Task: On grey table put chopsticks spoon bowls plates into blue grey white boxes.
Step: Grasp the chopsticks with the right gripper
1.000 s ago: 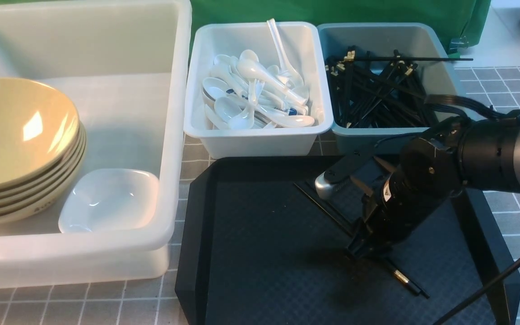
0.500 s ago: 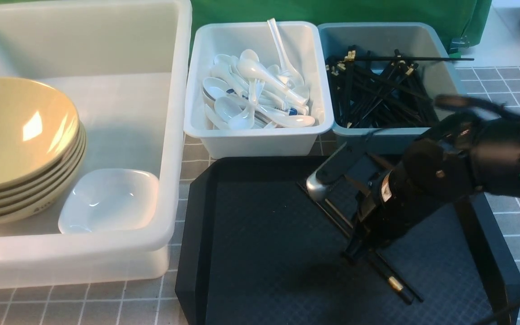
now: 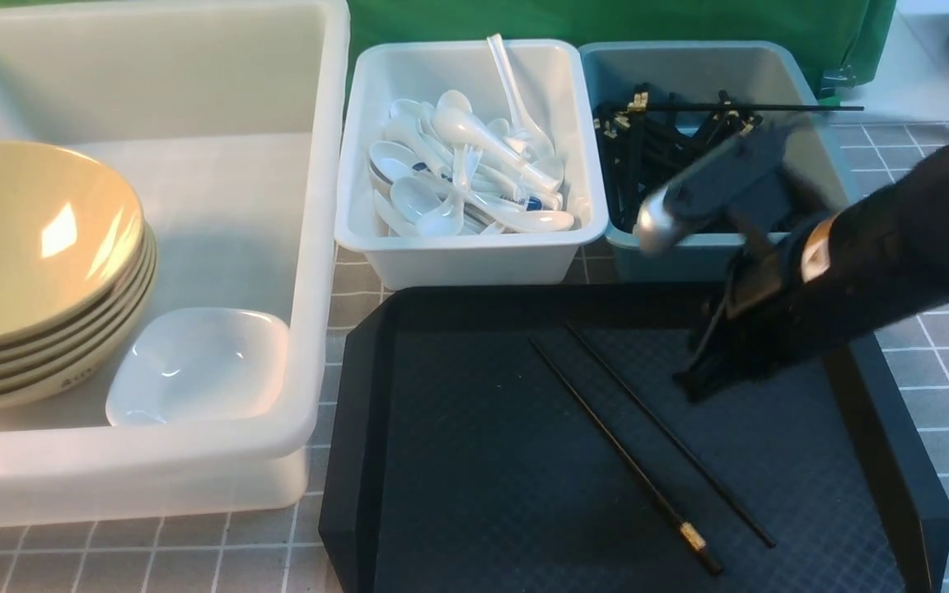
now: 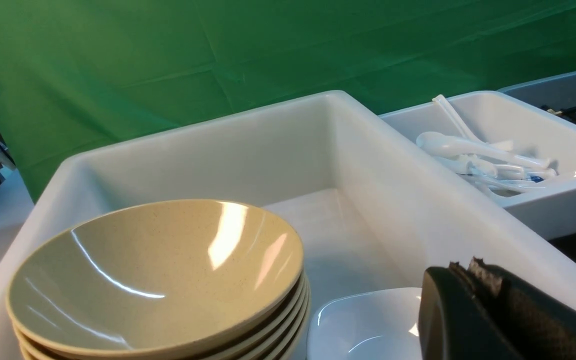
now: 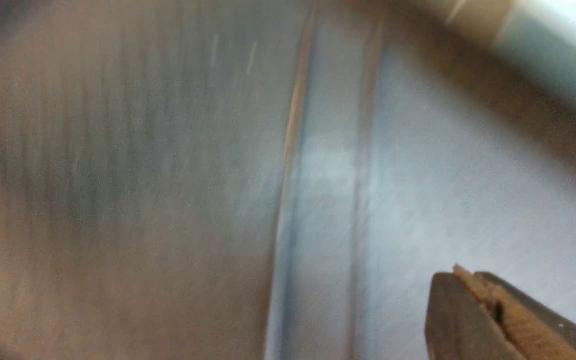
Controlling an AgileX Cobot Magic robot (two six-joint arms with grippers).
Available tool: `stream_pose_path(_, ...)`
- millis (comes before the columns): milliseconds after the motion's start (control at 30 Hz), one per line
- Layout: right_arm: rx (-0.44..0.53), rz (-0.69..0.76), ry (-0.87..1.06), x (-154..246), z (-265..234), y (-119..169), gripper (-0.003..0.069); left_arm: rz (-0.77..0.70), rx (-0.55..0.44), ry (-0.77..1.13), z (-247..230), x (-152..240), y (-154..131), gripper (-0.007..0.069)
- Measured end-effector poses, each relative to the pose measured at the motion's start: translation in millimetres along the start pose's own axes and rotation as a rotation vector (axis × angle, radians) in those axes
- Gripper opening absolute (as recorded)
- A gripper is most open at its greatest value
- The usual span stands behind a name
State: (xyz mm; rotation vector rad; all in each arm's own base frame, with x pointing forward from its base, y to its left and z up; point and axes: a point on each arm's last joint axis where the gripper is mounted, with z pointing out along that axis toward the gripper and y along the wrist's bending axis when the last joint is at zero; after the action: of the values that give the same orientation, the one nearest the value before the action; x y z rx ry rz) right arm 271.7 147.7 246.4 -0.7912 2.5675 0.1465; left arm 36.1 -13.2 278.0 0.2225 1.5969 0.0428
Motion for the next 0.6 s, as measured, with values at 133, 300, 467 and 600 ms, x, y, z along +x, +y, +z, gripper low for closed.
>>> stream_pose_path(133, -0.081, 0.021, 0.167, 9.7, 43.6, 17.8, 0.0177, 0.000, 0.000, 0.000, 0.0, 0.0, 0.0, -0.0011)
stream_pose_path(300, -0.099, -0.055, 0.197, 12.1, 78.2, 43.2, 0.0347, -0.003, -0.012, -0.004, 2.6, 4.7, 0.6, -0.0011)
stream_pose_path(467, -0.067, -0.114, 0.191, 10.3, 89.1, 42.3, 0.0318, -0.005, -0.021, -0.014, 3.4, 5.4, 1.4, -0.0011)
stream_pose_path(600, -0.058, -0.131, 0.185, 9.6, 89.6, 41.4, 0.0182, -0.005, -0.023, -0.017, 3.4, 5.1, 1.5, -0.0011)
